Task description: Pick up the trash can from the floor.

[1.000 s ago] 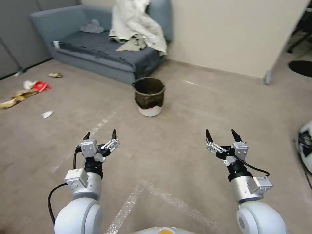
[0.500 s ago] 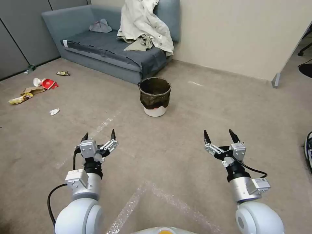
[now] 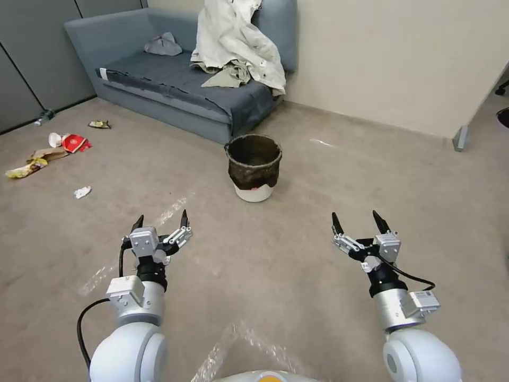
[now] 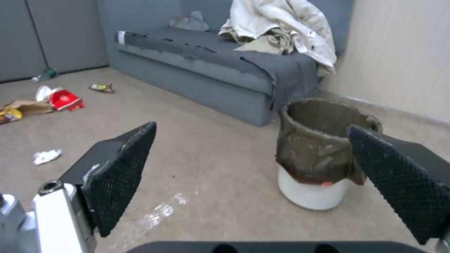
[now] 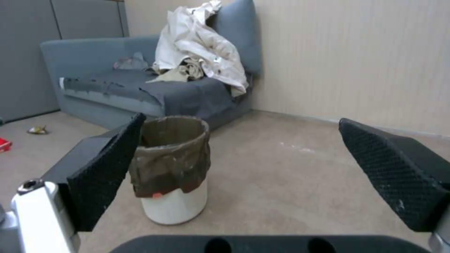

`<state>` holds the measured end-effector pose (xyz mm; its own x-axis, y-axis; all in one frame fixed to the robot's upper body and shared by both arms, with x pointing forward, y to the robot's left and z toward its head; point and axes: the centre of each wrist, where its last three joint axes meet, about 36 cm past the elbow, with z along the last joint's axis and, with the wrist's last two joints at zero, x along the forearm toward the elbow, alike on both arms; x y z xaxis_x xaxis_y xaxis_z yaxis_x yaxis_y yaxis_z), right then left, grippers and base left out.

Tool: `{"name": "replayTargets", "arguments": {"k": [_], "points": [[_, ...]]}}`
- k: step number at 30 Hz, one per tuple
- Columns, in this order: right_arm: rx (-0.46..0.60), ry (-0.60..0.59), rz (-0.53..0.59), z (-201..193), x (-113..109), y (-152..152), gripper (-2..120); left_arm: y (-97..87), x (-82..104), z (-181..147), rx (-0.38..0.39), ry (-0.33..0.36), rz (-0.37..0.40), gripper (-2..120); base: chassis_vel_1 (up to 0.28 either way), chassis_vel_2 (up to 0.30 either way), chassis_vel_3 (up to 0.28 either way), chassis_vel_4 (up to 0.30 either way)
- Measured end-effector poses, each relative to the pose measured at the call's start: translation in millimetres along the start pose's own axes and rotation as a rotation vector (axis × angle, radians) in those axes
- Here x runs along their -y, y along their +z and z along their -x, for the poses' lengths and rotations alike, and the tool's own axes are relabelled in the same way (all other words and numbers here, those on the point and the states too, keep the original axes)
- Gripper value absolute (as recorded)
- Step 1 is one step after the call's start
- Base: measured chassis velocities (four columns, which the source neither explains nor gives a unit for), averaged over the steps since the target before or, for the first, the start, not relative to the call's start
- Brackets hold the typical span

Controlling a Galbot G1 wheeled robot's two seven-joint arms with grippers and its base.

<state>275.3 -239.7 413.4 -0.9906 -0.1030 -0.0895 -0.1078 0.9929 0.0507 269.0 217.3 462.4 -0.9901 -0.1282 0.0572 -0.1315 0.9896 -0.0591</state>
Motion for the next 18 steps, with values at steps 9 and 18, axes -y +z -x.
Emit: {"name": "replayTargets", "arguments": {"k": [9,18], "points": [[-0.002,-0.001,-0.002,0.2,-1.9,0.1,100,4.3,-1.2,3.6,-0.005,0.007,-0.016,100,-0.138,0.140,0.144,-0.141],[-0.002,0.000,-0.001,0.2,-2.9,0.3,100,4.8,-2.2,4.3,-0.004,0.008,-0.016,100,-0.221,0.210,0.217,-0.197]]}}
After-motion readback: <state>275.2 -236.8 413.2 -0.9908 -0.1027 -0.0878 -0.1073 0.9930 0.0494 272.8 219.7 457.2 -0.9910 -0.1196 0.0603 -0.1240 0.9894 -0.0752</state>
